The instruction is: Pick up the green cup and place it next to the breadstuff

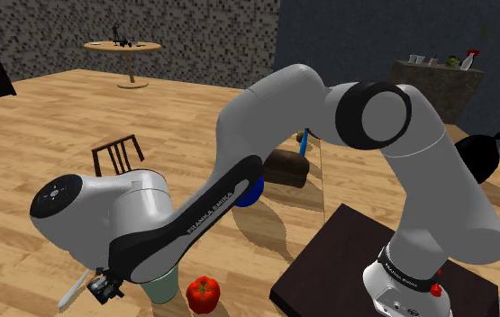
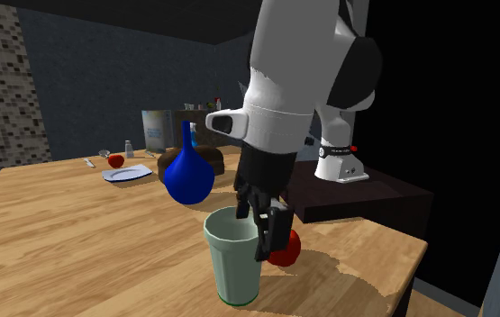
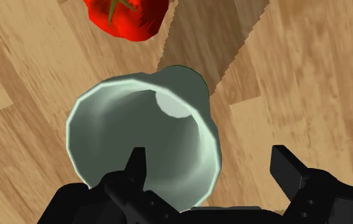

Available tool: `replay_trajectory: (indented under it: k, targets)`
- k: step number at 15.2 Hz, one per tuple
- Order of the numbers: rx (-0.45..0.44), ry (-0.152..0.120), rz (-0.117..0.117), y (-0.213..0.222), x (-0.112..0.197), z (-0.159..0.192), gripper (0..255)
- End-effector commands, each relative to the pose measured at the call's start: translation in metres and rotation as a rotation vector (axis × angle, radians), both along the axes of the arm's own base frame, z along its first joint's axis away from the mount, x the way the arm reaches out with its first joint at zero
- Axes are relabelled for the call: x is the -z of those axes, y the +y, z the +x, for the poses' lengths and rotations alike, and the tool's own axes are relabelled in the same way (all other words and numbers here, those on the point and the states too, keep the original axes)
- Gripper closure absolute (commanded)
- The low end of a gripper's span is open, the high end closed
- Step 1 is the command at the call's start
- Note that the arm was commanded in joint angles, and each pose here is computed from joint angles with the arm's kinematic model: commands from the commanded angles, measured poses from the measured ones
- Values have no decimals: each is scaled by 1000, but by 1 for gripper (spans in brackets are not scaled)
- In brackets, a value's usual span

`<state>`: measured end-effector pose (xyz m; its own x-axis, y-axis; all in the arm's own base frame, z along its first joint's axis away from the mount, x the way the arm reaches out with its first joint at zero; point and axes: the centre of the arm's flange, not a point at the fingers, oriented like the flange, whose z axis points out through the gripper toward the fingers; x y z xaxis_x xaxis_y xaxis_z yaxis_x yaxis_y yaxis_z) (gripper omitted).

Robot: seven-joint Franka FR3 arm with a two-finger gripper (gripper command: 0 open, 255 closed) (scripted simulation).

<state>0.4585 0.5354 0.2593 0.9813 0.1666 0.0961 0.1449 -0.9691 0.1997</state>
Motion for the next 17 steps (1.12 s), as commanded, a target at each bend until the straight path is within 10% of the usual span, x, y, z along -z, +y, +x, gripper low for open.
replay_trajectory:
  k: [1, 13, 14, 17]
  targets:
    - [0, -1, -1, 1, 12, 1, 0]
    - [0, -1, -1, -3, 36, 4, 0]
    - [0, -1, -1, -3, 36, 4, 255]
    - [0, -1, -1, -3, 36, 4, 255]
